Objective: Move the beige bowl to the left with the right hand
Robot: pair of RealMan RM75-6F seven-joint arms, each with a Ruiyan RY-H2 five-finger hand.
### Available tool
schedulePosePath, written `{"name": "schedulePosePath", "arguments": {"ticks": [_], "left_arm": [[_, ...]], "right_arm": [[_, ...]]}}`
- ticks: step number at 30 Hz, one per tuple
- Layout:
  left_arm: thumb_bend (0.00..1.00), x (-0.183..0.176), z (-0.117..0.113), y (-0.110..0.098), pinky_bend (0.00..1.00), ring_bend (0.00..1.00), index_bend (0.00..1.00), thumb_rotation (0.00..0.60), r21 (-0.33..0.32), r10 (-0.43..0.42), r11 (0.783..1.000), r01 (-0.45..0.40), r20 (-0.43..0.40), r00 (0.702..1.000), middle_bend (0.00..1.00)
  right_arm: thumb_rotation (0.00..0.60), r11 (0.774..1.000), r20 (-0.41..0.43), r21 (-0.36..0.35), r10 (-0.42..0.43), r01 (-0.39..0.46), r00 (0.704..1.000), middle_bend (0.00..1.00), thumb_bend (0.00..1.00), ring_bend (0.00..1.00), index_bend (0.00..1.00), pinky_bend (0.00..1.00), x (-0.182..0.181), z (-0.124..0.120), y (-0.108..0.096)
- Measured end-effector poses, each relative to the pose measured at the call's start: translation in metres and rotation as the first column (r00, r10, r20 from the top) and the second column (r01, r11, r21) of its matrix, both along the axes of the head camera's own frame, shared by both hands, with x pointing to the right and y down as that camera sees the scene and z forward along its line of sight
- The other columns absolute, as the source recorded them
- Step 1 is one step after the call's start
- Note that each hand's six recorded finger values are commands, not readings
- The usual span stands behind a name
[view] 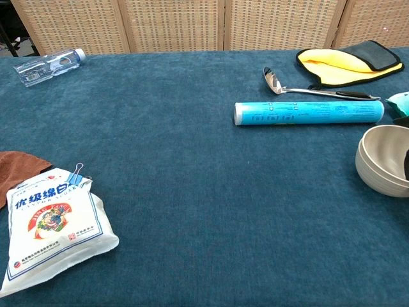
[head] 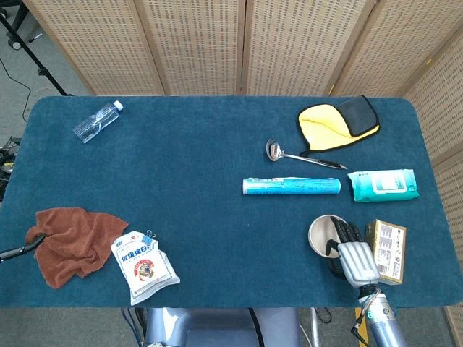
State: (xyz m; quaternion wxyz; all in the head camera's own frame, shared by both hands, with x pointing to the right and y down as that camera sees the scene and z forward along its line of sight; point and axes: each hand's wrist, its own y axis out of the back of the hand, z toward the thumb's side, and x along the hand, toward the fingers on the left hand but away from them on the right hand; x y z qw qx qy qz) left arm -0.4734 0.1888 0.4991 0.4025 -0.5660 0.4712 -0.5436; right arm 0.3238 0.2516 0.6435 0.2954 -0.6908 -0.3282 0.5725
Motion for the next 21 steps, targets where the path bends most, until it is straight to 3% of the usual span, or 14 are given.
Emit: {"name": "schedulePosePath", "arguments": {"ticks": [12, 21], "left_arm": [[0.00, 0.000, -0.001, 0.000, 0.00, 0.00, 0.00, 0.198, 0.003, -0.001, 1.000, 0.001, 0.000, 1.000, 0.00], [0.00, 0.000, -0.001, 0.000, 0.00, 0.00, 0.00, 0.196, 0.005, -0.003, 1.000, 0.003, 0.000, 1.000, 0.00]], "right_arm": [[0.600, 1.000, -0.003, 0.009, 0.000, 0.000, 1.000, 0.00, 0.44, 0.00, 0.55, 0.00, 0.000, -0.002, -0.002], [0.600, 0.998, -0.008, 0.058, -0.006, 0.006, 1.000, 0.00, 0.44, 0.00, 0.55, 0.00, -0.003, -0.013, -0.014]]}}
